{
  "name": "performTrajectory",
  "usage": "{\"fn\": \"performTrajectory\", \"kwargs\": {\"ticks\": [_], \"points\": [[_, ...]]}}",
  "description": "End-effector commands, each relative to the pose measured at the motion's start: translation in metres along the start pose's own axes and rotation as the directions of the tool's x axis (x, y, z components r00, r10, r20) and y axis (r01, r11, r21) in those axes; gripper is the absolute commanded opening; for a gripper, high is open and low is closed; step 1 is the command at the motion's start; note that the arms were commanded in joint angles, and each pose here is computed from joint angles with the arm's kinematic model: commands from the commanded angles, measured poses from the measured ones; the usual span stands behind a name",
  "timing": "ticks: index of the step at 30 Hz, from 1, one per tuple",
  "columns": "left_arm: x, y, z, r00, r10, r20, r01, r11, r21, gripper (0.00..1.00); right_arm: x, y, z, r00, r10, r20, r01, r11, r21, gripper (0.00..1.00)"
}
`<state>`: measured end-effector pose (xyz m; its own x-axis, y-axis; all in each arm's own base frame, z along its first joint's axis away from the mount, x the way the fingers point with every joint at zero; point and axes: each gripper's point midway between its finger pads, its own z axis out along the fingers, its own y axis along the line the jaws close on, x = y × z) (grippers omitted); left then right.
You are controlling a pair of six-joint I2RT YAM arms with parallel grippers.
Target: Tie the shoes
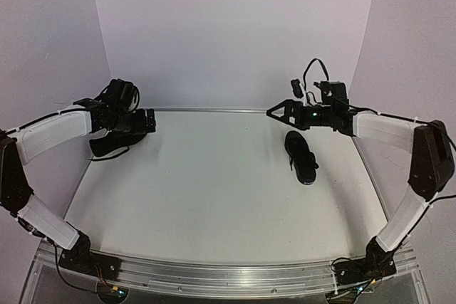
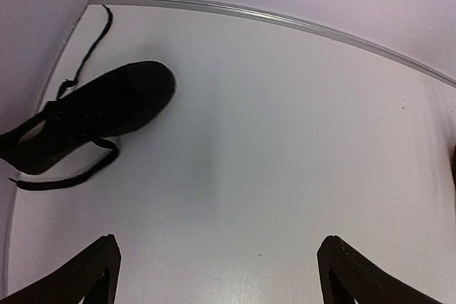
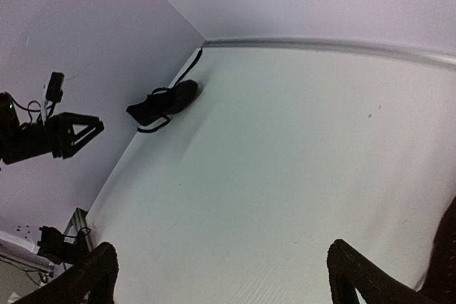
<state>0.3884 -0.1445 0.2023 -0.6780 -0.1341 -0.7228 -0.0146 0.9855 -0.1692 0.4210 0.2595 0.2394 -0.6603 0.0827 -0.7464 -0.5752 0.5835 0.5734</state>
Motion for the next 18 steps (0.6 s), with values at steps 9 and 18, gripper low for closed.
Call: {"fn": "performTrajectory", "kwargs": {"ticks": [9,18], "points": [[-0.065,0.134,0.089,0.991,0.047,-0.124,-0.066,0.986,-0.154,0.99,0.017,0.017,-0.004,1.000,0.015,0.012,-0.014,0.992,-0.123,0.98],[-0.080,0.186,0.156,0.979,0.143,-0.142,-0.173,0.959,-0.225,0.96,0.040,0.013,-0.008,1.000,0.014,-0.024,-0.016,0.993,-0.118,0.98]]}}
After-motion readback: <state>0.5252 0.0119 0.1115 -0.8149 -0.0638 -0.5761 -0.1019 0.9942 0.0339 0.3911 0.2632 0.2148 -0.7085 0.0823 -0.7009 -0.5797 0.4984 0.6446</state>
